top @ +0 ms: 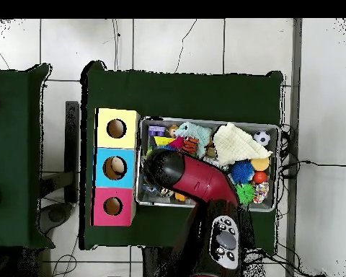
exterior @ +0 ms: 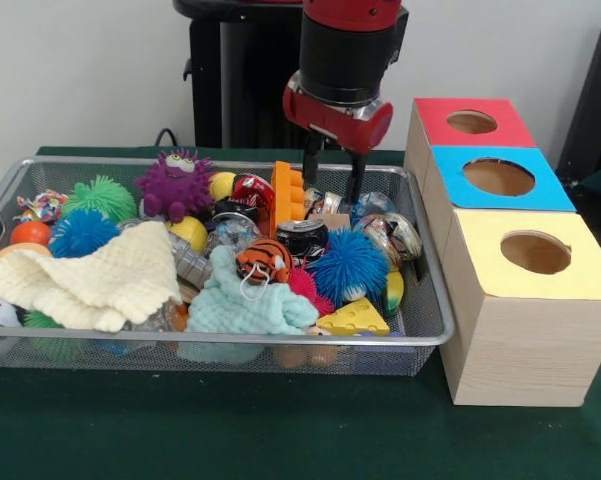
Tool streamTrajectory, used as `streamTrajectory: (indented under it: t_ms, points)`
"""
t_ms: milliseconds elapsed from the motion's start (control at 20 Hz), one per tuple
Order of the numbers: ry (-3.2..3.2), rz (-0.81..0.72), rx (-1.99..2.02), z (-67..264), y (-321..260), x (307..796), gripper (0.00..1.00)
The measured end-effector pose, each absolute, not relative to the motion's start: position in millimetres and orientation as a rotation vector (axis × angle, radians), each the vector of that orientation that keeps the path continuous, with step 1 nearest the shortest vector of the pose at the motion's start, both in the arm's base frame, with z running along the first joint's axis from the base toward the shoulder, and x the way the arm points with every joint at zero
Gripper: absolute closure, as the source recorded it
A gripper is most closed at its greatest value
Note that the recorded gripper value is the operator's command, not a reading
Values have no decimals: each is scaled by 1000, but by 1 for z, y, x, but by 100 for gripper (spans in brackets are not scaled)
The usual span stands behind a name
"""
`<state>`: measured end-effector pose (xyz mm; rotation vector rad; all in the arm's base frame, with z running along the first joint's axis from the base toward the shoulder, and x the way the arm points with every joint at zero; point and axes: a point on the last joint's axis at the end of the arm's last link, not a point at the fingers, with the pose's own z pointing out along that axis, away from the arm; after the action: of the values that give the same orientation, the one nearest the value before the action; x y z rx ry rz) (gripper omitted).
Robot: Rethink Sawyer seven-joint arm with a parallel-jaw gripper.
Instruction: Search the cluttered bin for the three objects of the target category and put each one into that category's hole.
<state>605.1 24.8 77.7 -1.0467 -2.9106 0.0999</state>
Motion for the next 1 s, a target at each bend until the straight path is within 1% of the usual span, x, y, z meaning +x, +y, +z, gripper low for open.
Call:
streamTrajectory:
  t_ms: [350, 750, 1000]
  points:
    - [-2897, 106, -1112, 65, -11, 621, 0]
    - [-2921, 109, -1160, 60, -52, 646, 0]
    - [-2925, 91, -1167, 59, -57, 652, 0]
